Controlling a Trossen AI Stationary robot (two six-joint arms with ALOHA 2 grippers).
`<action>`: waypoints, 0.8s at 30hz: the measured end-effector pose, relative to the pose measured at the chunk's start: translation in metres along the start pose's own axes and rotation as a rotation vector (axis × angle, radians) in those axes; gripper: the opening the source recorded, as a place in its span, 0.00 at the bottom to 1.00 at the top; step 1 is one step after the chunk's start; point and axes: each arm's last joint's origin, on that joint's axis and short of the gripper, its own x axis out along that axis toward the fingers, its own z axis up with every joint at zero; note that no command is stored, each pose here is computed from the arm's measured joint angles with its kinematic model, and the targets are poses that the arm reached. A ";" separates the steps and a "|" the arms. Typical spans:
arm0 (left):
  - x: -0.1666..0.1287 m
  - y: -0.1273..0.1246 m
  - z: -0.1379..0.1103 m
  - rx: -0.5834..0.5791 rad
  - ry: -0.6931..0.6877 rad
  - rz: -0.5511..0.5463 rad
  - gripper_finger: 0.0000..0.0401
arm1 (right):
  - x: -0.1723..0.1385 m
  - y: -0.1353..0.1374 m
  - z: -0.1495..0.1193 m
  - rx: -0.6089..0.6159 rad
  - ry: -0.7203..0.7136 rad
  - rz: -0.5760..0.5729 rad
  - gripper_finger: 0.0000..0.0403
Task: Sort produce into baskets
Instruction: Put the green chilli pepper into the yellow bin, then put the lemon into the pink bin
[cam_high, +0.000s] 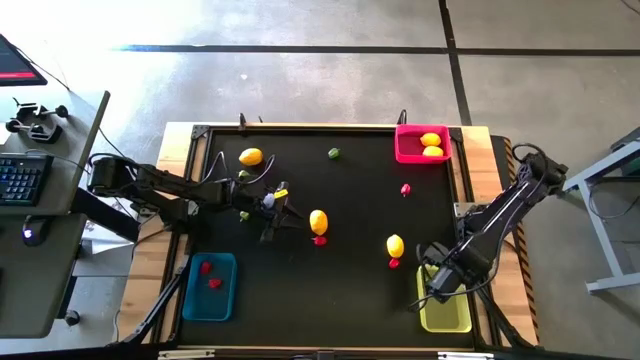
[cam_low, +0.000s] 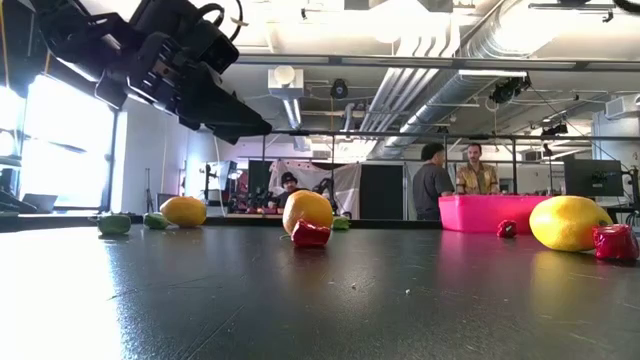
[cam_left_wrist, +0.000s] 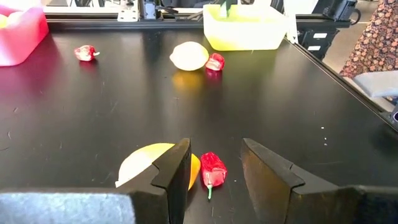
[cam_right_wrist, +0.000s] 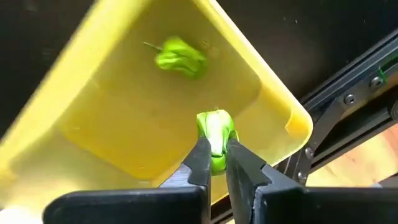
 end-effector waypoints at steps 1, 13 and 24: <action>0.000 0.000 0.000 0.001 -0.002 0.000 0.33 | 0.003 -0.001 0.001 0.001 0.003 -0.007 0.04; 0.000 0.000 0.000 0.011 -0.002 0.000 0.33 | 0.033 -0.013 0.007 0.061 0.062 -0.045 0.17; 0.000 0.000 0.000 0.011 -0.001 0.000 0.33 | 0.033 -0.014 0.007 0.055 0.054 -0.054 0.39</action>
